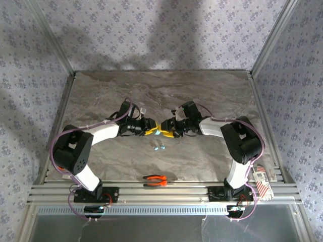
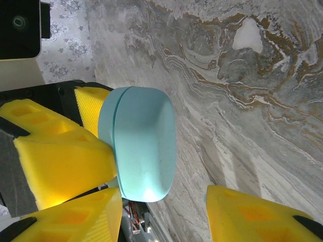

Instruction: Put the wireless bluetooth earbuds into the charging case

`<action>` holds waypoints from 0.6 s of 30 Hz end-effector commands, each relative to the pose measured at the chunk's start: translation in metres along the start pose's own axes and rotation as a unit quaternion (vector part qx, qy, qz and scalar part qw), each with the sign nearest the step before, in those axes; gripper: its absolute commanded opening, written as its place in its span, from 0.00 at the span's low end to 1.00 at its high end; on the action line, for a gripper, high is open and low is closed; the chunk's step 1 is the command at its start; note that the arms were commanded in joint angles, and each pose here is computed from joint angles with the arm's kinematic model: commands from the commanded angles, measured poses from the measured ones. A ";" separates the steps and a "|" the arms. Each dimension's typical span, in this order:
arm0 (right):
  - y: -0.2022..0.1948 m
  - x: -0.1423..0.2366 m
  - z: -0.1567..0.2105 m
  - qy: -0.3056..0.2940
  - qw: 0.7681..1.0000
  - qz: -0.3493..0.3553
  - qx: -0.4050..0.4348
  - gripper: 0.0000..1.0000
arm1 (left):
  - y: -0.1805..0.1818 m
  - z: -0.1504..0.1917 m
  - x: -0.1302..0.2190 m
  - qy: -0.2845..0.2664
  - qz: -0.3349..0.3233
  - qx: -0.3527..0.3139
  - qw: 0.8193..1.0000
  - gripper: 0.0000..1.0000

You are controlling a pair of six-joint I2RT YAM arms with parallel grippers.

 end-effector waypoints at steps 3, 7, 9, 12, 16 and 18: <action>-0.010 -0.006 -0.001 0.005 1.000 0.005 -0.016 0.49 | -0.017 -0.005 0.004 -0.008 0.030 -0.020 0.999 0.34; -0.016 -0.008 -0.005 0.000 1.000 0.011 -0.027 0.48 | -0.018 -0.005 0.005 -0.008 0.031 -0.020 0.999 0.34; -0.020 -0.009 -0.006 0.001 0.999 0.014 -0.034 0.48 | -0.018 -0.005 0.005 -0.008 0.031 -0.020 0.999 0.34; -0.027 -0.010 -0.007 0.001 0.999 0.023 -0.046 0.48 | -0.019 -0.005 0.005 -0.009 0.032 -0.021 0.999 0.34; -0.038 -0.011 -0.008 0.002 0.998 0.033 -0.062 0.48 | -0.019 -0.006 0.005 -0.009 0.033 -0.022 0.999 0.34; -0.040 -0.010 -0.009 0.001 0.997 0.036 -0.064 0.47 | -0.019 -0.005 0.005 -0.009 0.032 -0.022 0.999 0.34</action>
Point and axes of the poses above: each hand's point on the last joint's axis, 136 mm out from that joint toward the fingers, its own x axis back along the fingers, its own y axis along the line the jaws close on, z = x × y, the point moved 4 cm from there along x, back along the fingers, and after that the axes turned 12 degrees about -x, right-handed, at the moved point
